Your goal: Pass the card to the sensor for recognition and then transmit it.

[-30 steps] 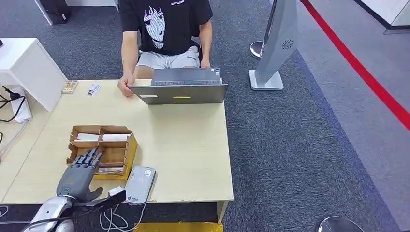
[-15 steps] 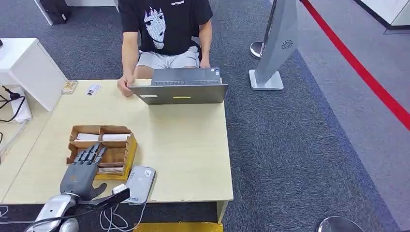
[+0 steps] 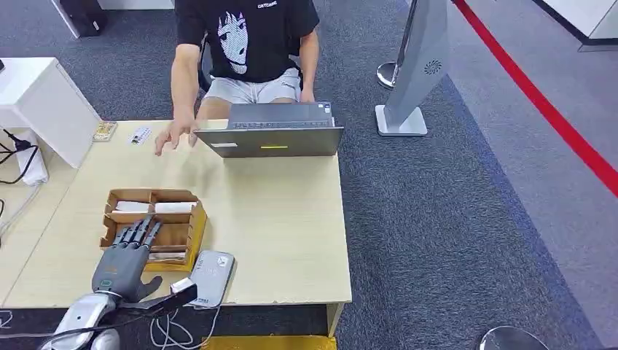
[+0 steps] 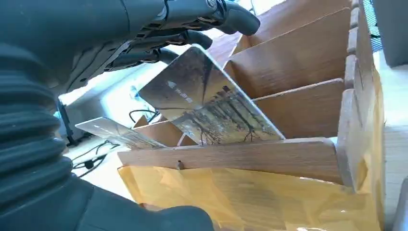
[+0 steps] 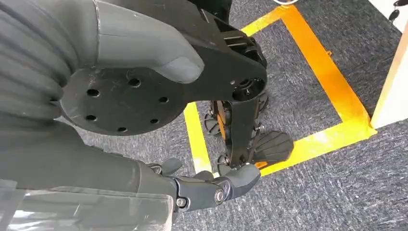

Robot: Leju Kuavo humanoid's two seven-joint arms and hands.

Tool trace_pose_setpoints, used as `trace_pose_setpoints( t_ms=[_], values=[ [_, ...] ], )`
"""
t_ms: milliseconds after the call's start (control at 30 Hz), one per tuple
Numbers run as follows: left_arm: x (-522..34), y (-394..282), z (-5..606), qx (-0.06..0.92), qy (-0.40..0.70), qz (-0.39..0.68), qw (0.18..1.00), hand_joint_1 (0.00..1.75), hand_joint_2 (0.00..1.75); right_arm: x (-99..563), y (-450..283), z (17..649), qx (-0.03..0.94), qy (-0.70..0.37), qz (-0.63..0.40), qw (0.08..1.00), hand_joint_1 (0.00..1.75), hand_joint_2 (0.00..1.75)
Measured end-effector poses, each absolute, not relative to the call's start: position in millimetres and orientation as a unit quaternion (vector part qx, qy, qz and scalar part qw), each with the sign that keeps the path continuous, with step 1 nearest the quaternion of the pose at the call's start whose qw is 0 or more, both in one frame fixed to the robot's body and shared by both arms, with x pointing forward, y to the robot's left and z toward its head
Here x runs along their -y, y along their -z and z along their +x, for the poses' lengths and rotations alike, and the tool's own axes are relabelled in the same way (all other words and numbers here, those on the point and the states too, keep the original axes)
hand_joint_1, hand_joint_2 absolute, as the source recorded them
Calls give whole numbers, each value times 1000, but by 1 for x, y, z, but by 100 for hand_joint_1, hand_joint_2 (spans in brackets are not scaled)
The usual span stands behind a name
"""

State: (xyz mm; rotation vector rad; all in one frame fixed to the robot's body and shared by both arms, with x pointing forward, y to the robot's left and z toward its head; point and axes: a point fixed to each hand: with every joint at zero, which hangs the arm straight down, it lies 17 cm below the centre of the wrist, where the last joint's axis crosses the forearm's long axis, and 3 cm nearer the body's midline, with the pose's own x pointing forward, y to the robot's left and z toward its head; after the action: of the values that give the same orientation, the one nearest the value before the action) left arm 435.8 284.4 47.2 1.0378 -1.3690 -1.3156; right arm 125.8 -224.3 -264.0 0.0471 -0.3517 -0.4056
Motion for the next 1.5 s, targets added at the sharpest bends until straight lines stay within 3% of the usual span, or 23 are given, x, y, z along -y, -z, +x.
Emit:
trace_pose_setpoints(
  t_ms=[433, 467, 1133, 1500],
  values=[
    [-269, -49, 436, 569, 542, 416, 458, 5, 175, 224, 264, 126, 175, 197, 25, 964, 0, 175],
    [-269, -48, 436, 569, 542, 415, 458, 175, 175, 224, 264, 126, 175, 197, 25, 964, 0, 175],
    [-271, -53, 436, 574, 533, 414, 464, 175, 175, 223, 264, 125, 174, 194, 25, 965, 0, 175],
    [-259, -111, 444, 616, 493, 442, 426, 175, 175, 225, 264, 124, 173, 197, 22, 965, 0, 175]
  ],
)
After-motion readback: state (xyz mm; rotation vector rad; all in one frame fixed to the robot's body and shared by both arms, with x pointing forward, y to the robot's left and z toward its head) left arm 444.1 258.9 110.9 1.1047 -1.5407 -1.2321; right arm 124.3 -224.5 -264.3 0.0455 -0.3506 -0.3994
